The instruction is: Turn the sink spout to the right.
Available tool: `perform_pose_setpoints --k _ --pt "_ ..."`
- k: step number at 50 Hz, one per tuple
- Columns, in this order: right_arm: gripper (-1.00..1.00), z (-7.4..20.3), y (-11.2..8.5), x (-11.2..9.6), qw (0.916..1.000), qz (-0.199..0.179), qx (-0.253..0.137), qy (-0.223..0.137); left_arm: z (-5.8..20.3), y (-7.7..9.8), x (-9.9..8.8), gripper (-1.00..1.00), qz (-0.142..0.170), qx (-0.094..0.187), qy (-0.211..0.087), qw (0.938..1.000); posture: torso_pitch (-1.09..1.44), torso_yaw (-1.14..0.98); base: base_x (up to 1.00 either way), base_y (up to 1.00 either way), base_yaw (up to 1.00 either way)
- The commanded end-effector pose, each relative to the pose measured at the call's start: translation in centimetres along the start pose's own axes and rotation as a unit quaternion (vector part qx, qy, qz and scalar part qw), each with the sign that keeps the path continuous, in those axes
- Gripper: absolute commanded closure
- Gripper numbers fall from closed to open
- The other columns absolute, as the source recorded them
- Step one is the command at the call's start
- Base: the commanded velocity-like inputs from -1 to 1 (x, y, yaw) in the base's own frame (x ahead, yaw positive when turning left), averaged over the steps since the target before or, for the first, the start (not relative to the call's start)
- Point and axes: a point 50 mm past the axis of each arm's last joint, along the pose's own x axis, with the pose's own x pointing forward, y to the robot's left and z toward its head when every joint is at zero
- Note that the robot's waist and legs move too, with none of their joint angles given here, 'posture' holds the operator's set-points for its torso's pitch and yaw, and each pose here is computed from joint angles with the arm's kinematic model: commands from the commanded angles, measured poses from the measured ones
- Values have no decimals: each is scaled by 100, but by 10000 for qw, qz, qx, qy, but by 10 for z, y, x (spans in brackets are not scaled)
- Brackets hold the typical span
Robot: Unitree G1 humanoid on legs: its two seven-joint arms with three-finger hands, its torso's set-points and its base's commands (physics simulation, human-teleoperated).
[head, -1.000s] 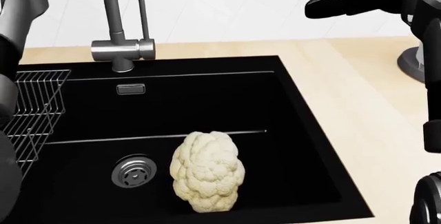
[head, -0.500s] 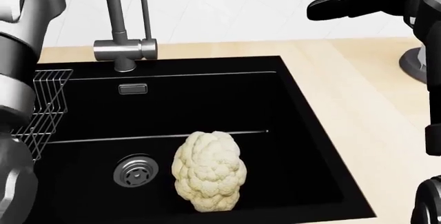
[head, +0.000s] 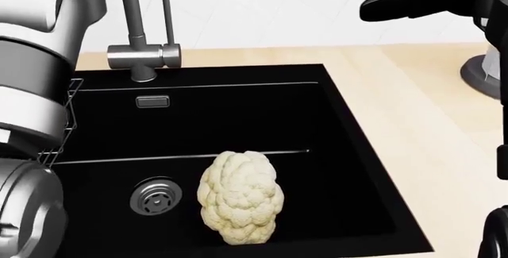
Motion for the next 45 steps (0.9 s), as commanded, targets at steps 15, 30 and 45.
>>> perform_pose_setpoints --k 15,30,45 --pt "-100 23 -3 -8 9987 -83 -86 -488 34 -17 -16 -100 -210 -85 -568 9981 -33 0 0 0 0" --pt "-100 21 -6 -10 9988 -93 -68 -484 36 -25 -21 -100 -302 -73 -582 9978 -33 0 0 0 0" --pt "-100 19 -8 -12 9987 -121 -52 -488 39 -34 -27 -100 -396 -21 -605 9974 -33 0 0 0 0"
